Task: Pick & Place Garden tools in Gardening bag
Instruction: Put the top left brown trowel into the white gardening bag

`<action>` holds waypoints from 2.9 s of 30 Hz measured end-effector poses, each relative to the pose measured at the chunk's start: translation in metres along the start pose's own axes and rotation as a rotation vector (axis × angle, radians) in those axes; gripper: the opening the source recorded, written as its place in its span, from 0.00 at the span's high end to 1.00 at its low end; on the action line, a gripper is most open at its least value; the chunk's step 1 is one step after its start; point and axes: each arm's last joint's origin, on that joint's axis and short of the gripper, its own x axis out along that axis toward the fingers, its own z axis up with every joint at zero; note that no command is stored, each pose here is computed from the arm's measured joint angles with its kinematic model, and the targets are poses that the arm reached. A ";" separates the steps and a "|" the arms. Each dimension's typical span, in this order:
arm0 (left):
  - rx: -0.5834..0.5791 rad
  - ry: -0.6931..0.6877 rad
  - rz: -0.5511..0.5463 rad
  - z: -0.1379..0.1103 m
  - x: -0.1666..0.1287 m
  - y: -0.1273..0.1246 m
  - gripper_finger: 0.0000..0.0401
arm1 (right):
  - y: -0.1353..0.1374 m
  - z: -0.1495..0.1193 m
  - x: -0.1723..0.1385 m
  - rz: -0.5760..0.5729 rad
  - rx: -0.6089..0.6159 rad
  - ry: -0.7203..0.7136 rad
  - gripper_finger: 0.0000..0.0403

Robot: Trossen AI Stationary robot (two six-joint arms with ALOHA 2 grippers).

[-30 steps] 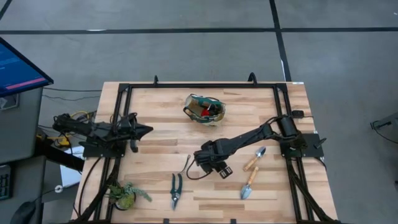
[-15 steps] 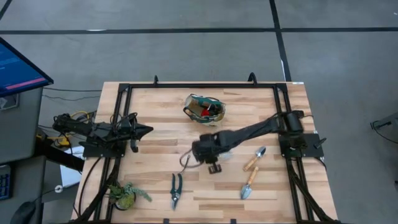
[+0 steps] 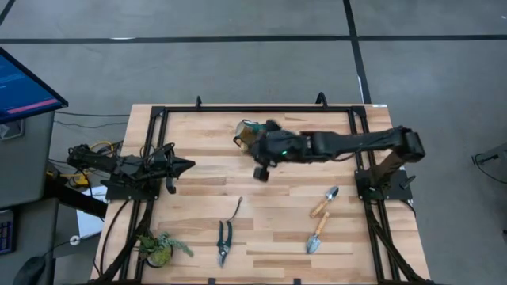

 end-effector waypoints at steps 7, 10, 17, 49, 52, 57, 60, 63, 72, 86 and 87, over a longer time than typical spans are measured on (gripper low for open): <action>-0.005 -0.006 -0.002 0.001 0.000 0.000 1.00 | -0.004 0.009 -0.021 -0.409 0.080 -0.089 0.86; -0.005 -0.007 -0.002 0.001 0.000 0.000 1.00 | 0.009 0.005 -0.019 -0.495 0.100 -0.101 0.86; -0.008 -0.013 0.005 0.001 0.000 0.000 1.00 | 0.018 0.004 -0.020 -0.453 0.202 -0.125 0.86; 0.003 -0.017 0.006 0.002 0.000 0.000 1.00 | 0.037 -0.054 0.083 -0.985 0.318 -0.216 0.86; -0.016 -0.017 0.006 0.002 0.000 0.000 1.00 | 0.031 -0.055 0.086 -0.998 0.336 -0.219 0.86; -0.019 -0.018 0.006 0.002 0.000 0.000 1.00 | 0.028 -0.061 0.093 -1.012 0.361 -0.225 0.86; -0.019 -0.017 0.006 0.002 0.000 0.000 1.00 | 0.031 -0.064 0.100 -1.012 0.365 -0.228 0.86; -0.019 -0.017 0.006 0.002 0.000 0.000 1.00 | 0.037 -0.075 0.107 -1.002 0.360 -0.216 0.86; -0.019 -0.018 0.006 0.002 0.000 0.000 1.00 | 0.038 -0.081 0.109 -1.022 0.333 -0.199 0.74; -0.016 -0.018 0.006 0.002 0.000 0.000 1.00 | 0.029 -0.067 0.096 -1.013 0.284 -0.163 0.38; -0.016 -0.018 0.005 0.002 0.000 0.000 1.00 | 0.028 -0.060 0.089 -1.005 0.272 -0.162 0.38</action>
